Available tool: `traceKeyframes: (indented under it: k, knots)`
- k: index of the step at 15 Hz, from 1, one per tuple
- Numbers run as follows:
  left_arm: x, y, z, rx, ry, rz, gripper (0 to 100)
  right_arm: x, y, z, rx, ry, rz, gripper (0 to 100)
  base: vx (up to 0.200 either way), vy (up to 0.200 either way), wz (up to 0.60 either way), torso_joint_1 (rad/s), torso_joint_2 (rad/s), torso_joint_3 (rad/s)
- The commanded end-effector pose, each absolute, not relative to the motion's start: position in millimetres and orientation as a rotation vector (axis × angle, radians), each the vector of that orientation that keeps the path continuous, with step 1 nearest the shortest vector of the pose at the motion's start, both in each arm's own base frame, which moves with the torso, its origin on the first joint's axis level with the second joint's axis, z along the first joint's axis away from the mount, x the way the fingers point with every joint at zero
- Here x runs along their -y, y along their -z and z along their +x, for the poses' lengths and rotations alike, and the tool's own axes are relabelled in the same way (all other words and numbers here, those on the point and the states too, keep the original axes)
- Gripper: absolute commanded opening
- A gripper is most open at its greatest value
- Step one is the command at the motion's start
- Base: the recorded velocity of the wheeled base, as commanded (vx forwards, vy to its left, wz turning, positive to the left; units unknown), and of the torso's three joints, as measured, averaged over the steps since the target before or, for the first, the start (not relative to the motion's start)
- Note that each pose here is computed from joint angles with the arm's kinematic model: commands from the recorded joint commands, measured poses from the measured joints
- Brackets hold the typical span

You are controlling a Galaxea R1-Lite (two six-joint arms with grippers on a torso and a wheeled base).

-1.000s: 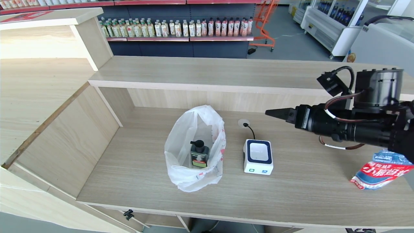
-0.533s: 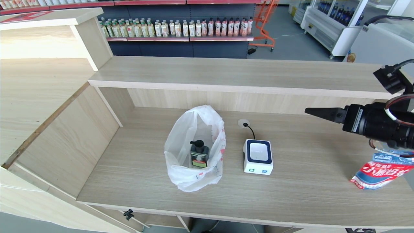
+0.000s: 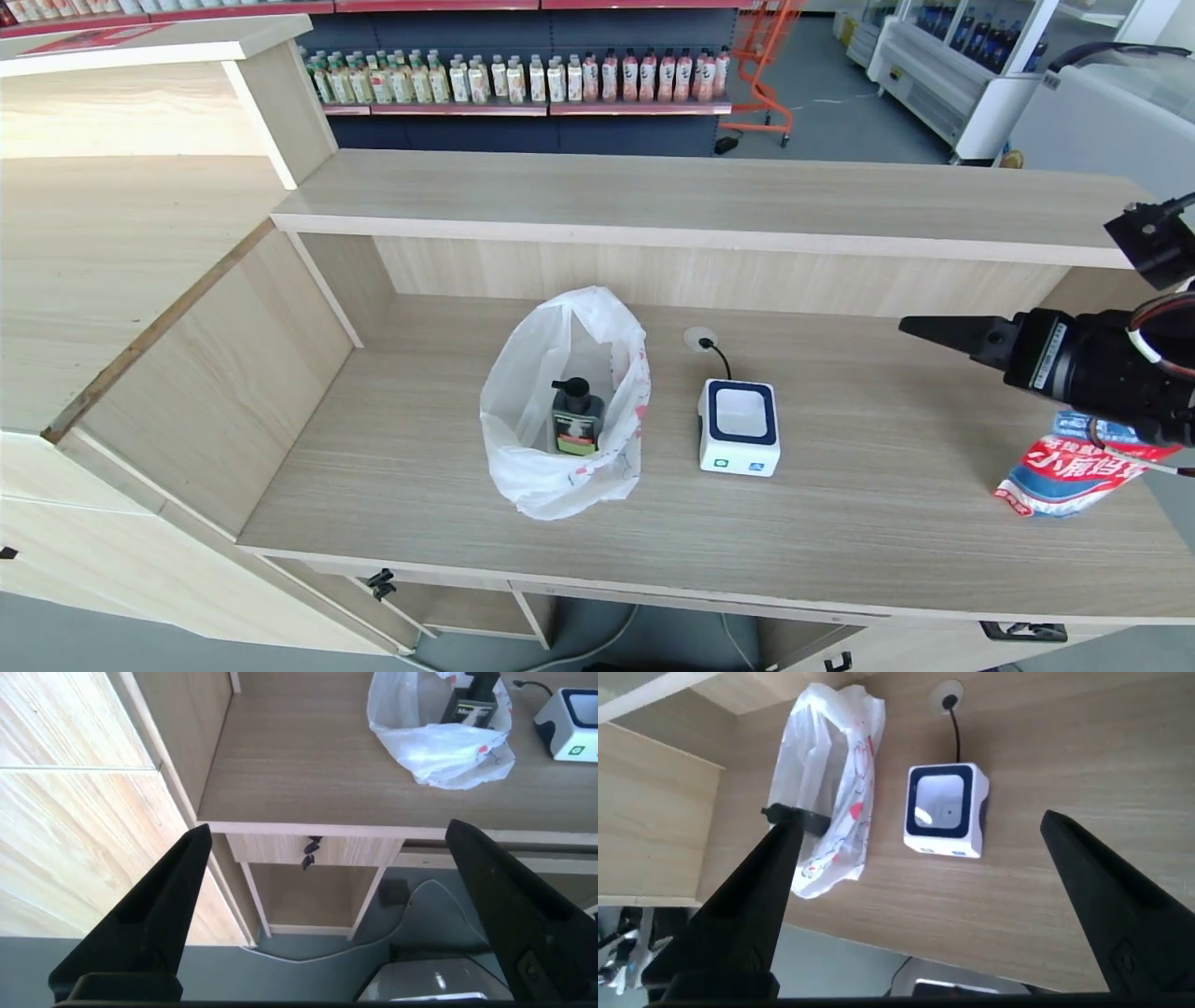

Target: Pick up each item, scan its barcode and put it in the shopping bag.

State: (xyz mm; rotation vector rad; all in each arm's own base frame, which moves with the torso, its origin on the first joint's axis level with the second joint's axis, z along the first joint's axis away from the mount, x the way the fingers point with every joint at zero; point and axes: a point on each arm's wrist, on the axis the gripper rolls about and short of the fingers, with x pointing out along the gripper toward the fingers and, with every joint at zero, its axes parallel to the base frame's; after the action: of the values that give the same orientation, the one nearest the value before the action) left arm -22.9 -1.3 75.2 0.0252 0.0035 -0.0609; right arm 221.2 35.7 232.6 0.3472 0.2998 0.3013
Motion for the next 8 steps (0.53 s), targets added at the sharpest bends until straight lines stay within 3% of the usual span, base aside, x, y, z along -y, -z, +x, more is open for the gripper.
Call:
traceKeyframes:
  k: [1, 4, 8]
  knots:
    - [1.3, -75.4, -23.0, -0.002, 0.061, 0.024, 100, -35.5, -233.8, 225.2, -0.301, -0.255, 0.416, 100, 0.0, -0.2, 0.0, 0.007, 0.0, 0.002]
    - [1.3, -75.5, -22.8, -0.004, 0.06, 0.024, 100, -28.5, -237.9, 226.0, -0.361, -0.128, 0.636, 100, 0.0, -0.2, 0.0, 0.002, 0.0, -0.001]
    - [1.3, -75.5, -22.8, -0.004, 0.06, 0.023, 100, -21.7, -238.1, 221.5, -0.4, -0.064, 0.739, 100, 0.0, -0.2, 0.0, 0.004, 0.0, 0.005]
